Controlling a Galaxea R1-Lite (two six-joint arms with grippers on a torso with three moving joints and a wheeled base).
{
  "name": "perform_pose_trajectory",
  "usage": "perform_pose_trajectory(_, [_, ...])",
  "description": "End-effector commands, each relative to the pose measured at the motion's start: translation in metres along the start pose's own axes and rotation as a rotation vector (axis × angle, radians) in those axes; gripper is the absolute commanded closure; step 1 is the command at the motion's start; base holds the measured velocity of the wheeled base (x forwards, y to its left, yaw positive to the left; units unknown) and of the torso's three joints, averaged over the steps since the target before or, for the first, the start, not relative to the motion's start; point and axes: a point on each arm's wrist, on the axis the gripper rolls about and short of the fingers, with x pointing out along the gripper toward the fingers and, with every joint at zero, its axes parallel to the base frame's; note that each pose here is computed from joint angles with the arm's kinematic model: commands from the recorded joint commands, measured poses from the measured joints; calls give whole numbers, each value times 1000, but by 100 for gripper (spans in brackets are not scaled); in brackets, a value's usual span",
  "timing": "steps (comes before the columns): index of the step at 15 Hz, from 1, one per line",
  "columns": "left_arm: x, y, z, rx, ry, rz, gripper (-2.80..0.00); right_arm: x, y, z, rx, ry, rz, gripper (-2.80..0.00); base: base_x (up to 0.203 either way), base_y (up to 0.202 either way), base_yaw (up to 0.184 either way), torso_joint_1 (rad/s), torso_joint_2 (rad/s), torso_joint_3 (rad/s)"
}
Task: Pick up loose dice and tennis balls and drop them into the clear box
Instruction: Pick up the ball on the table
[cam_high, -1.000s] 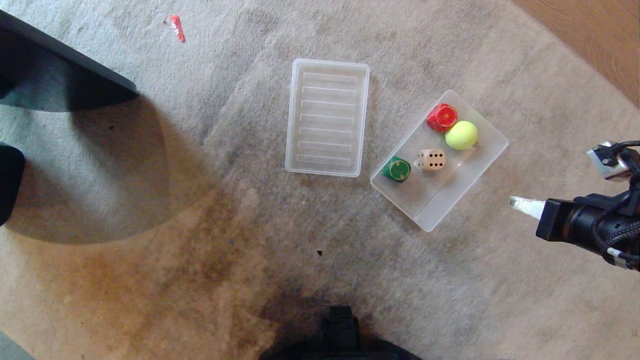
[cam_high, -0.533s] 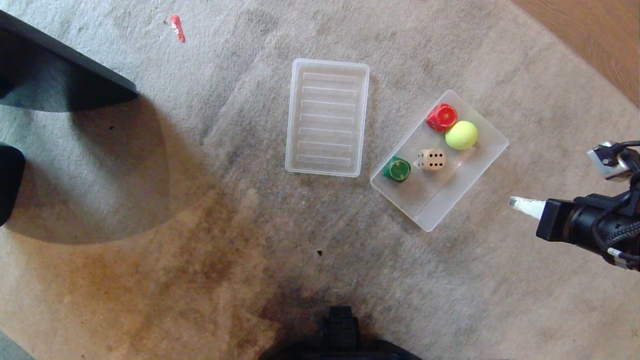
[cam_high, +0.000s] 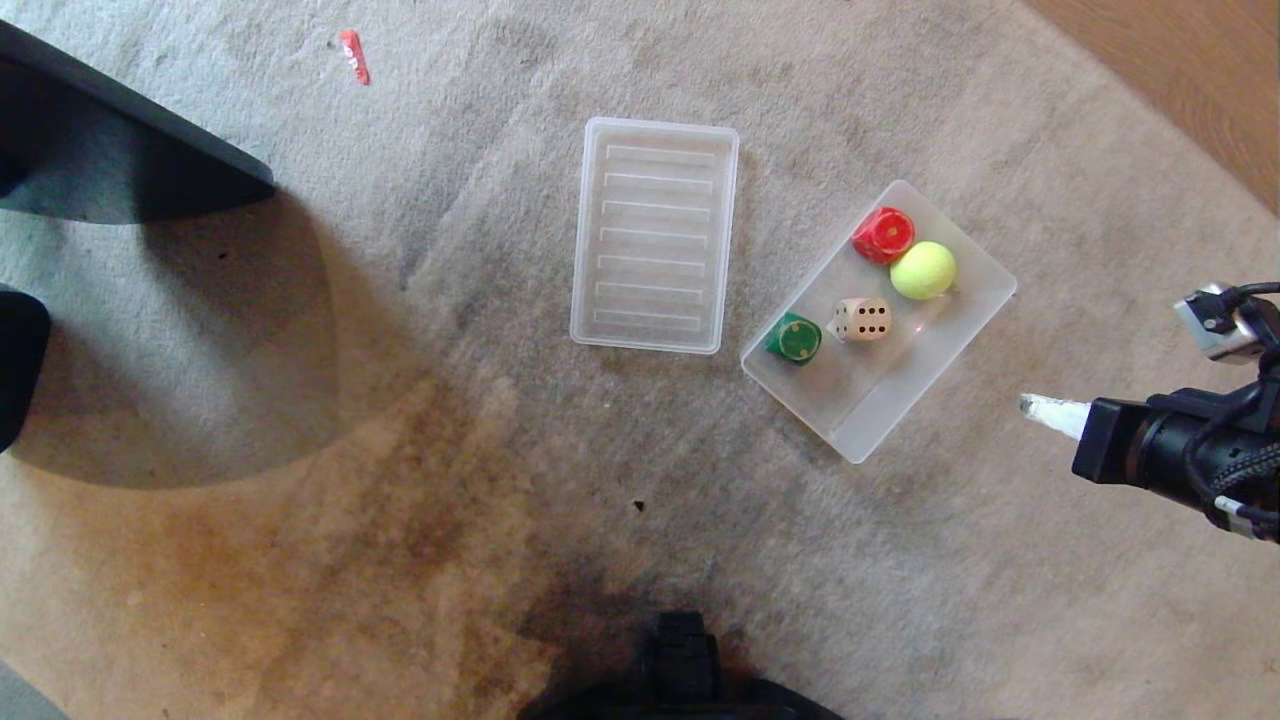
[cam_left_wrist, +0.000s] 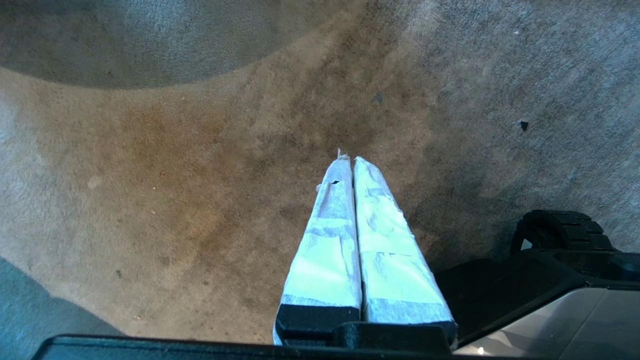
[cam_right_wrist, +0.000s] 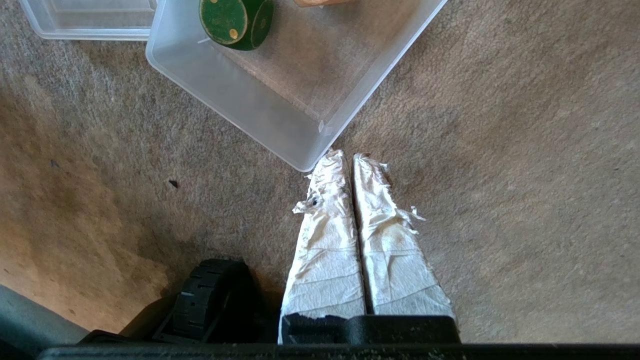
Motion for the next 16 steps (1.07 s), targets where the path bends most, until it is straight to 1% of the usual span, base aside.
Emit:
perform_pose_trajectory(1, [0,0,0,0,2,0,0,-201,-6,-170,-212,-72,-234,0,0,0,0,0,0,0])
perform_pose_trajectory(2, [0,0,0,0,1,0,0,-206,-4,-164,-183,-92,-237,0,0,0,0,0,0,0])
perform_pose_trajectory(3, [0,0,0,0,2,0,0,-207,-4,-163,-171,-93,-251,0,0,0,0,0,0,0])
perform_pose_trajectory(4, [0,0,0,0,2,0,0,-205,-6,-168,-171,-67,-271,0,0,0,0,0,0,0])
perform_pose_trajectory(6, [0,0,0,0,0,0,0,-204,-6,-169,-179,-59,-268,0,0,0,0,0,0,0])
perform_pose_trajectory(7, [0,0,0,0,0,0,0,-204,-6,-170,-197,-48,-260,0,0,0,0,0,0,0])
perform_pose_trajectory(14, [0,0,0,1,2,0,0,-204,-6,-170,-206,-46,-248,0,0,0,0,0,0,0])
perform_pose_trajectory(16, [0,0,0,1,0,0,0,-204,-6,-170,-196,-49,-249,0,0,0,0,0,0,0])
